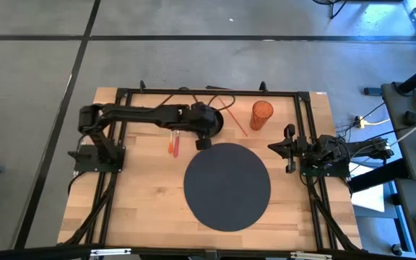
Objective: Pick & Place Utensil
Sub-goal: Put the black bowl on the blue mat
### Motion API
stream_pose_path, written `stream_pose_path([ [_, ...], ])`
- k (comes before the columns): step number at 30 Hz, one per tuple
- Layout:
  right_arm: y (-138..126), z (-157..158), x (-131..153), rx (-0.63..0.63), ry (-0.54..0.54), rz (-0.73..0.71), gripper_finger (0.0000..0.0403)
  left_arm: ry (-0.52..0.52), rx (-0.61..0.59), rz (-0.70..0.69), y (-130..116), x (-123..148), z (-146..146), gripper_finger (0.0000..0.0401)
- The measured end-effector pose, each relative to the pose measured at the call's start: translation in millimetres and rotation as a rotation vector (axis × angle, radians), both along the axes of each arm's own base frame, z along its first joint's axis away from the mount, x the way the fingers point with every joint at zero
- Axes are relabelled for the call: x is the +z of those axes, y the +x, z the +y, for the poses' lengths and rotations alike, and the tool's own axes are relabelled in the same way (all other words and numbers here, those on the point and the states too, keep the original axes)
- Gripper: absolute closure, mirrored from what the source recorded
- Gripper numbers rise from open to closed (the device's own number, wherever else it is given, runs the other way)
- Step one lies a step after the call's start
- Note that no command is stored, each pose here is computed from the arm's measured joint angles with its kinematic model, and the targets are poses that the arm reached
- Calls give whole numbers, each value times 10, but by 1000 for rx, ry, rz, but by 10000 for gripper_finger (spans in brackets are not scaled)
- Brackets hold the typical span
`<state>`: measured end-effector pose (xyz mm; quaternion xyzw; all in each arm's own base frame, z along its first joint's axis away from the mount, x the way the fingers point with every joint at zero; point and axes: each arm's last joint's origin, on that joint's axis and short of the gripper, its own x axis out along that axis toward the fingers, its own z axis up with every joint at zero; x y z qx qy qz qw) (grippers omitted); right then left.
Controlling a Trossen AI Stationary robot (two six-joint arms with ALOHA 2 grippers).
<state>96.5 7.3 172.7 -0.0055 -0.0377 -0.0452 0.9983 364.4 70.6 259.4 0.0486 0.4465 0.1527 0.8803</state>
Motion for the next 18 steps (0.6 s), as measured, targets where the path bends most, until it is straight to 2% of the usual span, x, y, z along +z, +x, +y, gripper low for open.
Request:
stream_pose_path([
  [6, 0, 0, 0, 0, -4, 0, 392, 50, -110, 136, 31, -163, -58, 254],
  [10, 0, 0, 0, 0, -3, 0, 392, 144, -215, 167, 50, -154, -97, 202],
  [14, 0, 0, 0, 0, -3, 0, 392, 193, -274, 171, 57, -120, -152, 178],
  [18, 0, 0, 0, 0, -1, 0, 392, 175, -254, 159, 61, -120, -176, 173],
])
